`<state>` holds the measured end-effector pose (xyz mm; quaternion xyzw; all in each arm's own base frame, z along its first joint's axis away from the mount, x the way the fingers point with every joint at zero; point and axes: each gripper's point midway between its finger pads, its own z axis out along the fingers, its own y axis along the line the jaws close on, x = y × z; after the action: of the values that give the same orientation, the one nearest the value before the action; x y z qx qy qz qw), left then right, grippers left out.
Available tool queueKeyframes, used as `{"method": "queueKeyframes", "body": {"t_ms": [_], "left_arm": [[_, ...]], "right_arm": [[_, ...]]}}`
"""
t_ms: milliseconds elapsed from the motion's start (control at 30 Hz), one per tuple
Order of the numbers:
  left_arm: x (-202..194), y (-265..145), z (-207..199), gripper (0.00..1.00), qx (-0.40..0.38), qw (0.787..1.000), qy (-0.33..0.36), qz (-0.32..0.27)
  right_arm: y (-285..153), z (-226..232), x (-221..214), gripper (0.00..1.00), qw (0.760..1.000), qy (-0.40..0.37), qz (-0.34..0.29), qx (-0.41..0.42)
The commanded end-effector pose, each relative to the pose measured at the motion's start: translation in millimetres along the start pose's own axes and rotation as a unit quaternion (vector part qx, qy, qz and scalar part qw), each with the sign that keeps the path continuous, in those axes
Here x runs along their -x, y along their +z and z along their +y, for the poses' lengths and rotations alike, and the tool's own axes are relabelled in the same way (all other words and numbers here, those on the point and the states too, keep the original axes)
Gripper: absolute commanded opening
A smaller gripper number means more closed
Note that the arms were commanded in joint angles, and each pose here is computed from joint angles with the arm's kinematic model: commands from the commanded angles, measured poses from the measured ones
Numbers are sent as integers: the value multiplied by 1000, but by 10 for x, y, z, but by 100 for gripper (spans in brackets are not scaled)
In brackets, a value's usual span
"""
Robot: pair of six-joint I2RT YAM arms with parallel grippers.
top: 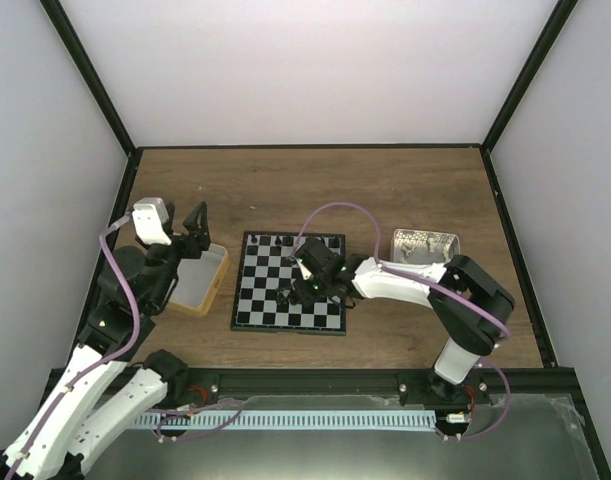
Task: Set up the chess pieces on the board
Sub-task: Pick up the chess piece from the chessboard, then place the chess piece on the chessboard.
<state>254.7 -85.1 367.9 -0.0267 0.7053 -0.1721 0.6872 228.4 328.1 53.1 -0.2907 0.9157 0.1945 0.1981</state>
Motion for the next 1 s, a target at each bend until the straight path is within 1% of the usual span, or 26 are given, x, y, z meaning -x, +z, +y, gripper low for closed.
{"method": "queueKeyframes", "body": {"t_ms": [0, 200, 367, 567, 867, 967], "left_arm": [[67, -54, 77, 75, 17, 1000, 4, -19], [66, -67, 110, 75, 25, 999, 3, -19], [75, -85, 157, 75, 37, 999, 0, -21], [62, -108, 204, 75, 48, 999, -2, -21], [87, -149, 282, 75, 67, 997, -5, -29], [81, -152, 288, 75, 69, 997, -5, -28]], "right_arm": [[2, 61, 164, 13, 1000, -1, -17, -2], [-100, -35, 403, 8, 997, 12, -59, -41], [-132, -20, 690, 8, 995, 14, -87, -57], [8, 80, 981, 8, 994, 20, -89, -54], [304, 222, 1306, 8, 995, 34, -89, -38], [427, 204, 1363, 8, 995, 41, -81, -49]]}}
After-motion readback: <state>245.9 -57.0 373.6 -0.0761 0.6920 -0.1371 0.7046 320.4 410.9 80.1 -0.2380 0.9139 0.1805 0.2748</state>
